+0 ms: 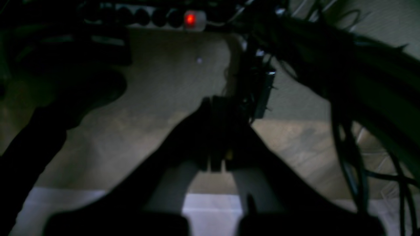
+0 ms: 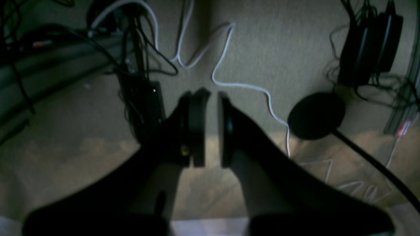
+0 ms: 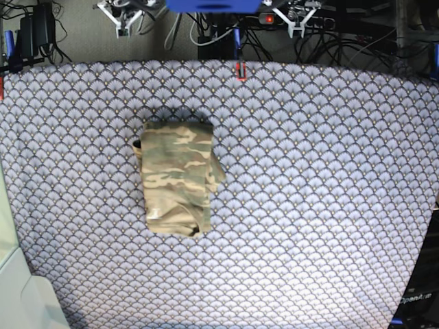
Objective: Fold the T-shirt properly
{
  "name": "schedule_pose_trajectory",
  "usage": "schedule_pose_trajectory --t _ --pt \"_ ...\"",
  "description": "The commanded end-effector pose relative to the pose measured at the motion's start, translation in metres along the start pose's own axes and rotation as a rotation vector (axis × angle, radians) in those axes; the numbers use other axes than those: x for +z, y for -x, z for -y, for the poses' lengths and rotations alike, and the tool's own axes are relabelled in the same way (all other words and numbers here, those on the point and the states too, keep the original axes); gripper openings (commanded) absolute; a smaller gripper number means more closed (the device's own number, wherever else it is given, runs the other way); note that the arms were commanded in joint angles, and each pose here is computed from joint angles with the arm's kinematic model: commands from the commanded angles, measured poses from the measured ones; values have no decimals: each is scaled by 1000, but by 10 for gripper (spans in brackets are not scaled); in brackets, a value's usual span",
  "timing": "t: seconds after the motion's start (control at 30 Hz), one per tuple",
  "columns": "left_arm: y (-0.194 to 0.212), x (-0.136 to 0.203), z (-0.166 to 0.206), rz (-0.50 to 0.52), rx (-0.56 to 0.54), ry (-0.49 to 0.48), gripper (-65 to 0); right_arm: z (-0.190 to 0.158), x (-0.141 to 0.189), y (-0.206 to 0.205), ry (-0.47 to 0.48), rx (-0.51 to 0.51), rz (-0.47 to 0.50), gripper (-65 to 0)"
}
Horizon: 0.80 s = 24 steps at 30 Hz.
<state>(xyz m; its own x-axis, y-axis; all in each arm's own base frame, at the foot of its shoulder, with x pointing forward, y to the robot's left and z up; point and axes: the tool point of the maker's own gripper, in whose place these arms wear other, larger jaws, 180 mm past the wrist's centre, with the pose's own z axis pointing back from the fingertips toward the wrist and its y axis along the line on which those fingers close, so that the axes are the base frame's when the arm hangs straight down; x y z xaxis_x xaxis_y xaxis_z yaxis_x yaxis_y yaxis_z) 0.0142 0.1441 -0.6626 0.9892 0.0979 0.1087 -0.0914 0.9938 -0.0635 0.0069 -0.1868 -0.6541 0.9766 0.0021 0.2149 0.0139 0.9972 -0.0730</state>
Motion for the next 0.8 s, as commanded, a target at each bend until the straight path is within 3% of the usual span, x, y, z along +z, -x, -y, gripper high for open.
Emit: schedule_pose_trajectory --t 0.0,0.77 --pt "-5 0 -1 17 4 0 -644 2 1 3 5 5 1 -592" --pt "-6 0 0 19 -15 4 -642 2 2 12 4 6 -24 -594"
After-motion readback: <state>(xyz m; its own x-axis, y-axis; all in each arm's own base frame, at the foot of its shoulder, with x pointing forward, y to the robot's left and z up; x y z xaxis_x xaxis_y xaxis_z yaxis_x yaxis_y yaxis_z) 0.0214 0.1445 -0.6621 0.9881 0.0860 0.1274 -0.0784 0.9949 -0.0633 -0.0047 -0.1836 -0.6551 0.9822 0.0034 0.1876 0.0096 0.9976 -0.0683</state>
